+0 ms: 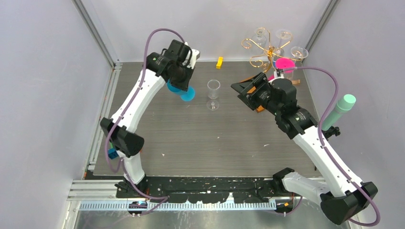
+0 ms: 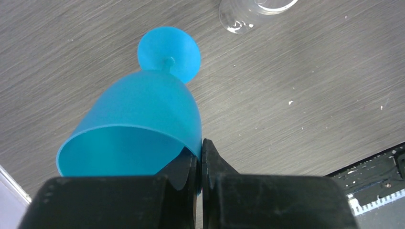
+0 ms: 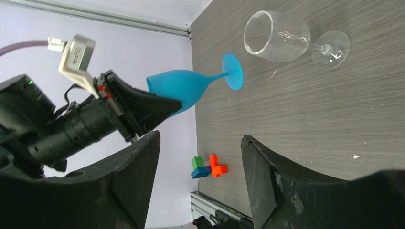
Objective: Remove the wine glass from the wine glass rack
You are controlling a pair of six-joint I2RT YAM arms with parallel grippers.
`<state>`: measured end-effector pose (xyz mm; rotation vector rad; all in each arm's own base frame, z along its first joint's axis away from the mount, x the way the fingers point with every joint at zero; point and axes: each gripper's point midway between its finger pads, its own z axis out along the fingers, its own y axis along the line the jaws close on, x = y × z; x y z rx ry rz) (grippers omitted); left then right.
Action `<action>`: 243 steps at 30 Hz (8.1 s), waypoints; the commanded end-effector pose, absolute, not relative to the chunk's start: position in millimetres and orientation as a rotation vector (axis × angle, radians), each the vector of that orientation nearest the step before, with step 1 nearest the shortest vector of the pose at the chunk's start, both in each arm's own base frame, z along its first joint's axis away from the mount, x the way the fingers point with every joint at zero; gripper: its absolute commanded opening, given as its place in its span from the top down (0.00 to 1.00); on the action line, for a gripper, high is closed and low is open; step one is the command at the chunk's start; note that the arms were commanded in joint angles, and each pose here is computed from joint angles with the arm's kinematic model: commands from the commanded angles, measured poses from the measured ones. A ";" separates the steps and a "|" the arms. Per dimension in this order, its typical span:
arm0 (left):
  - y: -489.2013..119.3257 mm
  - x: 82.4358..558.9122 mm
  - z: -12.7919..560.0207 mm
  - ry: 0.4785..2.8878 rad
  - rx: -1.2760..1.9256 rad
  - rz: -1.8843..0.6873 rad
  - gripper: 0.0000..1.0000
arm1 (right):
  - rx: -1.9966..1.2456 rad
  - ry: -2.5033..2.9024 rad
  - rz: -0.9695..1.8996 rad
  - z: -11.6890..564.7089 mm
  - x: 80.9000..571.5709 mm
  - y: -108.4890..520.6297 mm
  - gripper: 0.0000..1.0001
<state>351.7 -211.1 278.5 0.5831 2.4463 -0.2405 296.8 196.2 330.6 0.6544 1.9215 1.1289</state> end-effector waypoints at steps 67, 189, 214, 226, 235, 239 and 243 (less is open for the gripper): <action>-251.8 397.8 297.0 2.199 0.683 -0.271 0.20 | 0.676 1.774 0.273 404.7 262.8 47.0 0.19; -184.2 250.5 332.3 1.943 0.501 -0.536 0.00 | 0.979 1.363 0.532 432.3 382.7 -40.8 1.00; -257.2 242.3 339.7 1.882 0.411 -1.083 0.00 | 0.893 1.425 1.148 456.6 256.8 58.9 1.00; -301.6 256.2 381.0 1.710 0.125 -1.592 0.02 | 0.670 1.276 1.698 495.4 250.0 112.1 1.00; -330.8 266.8 403.5 1.638 0.118 -1.885 0.04 | 0.556 1.324 1.838 501.5 241.1 163.0 1.00; -328.5 265.3 422.6 1.552 0.093 -2.005 0.05 | 0.556 1.321 1.865 499.3 241.7 168.1 1.00; -322.8 248.7 448.5 1.437 0.088 -2.232 0.11 | 0.574 1.331 1.878 492.3 245.5 171.7 1.00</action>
